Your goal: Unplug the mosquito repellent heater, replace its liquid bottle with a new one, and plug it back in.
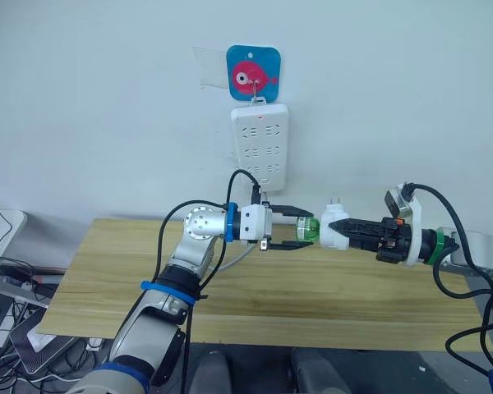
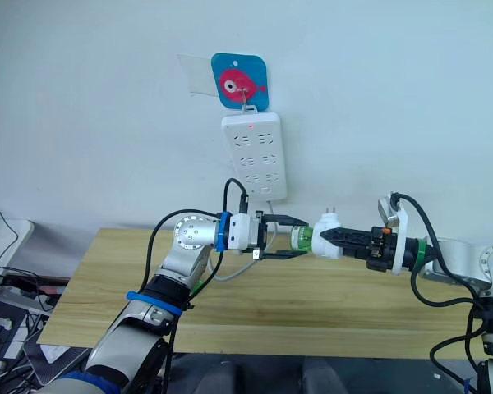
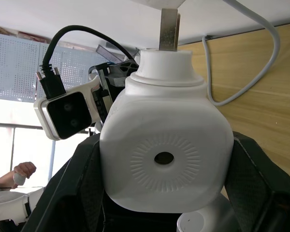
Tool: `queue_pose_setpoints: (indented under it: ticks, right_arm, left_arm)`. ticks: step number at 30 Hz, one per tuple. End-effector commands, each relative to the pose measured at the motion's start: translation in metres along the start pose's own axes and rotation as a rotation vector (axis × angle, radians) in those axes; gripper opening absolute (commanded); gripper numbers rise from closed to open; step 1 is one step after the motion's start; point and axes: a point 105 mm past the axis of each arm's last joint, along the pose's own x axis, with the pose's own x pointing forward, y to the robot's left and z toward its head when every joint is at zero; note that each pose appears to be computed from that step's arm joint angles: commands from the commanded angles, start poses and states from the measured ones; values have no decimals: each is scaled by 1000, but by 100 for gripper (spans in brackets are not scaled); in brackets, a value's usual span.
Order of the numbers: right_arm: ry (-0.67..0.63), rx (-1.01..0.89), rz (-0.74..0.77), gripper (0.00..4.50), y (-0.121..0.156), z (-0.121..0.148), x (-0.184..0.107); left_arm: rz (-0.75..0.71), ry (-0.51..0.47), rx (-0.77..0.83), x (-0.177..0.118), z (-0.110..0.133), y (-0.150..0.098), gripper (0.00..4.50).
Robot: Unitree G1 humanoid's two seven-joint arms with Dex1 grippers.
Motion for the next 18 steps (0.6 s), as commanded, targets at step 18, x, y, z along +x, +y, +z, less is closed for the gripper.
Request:
queue_pose_setpoints:
  ticks: [18]
  right_arm:
    - [112,-124,8,298,22,-15,-4]
  left_arm:
    - [-300,-72,-1521,-4,34,11,321]
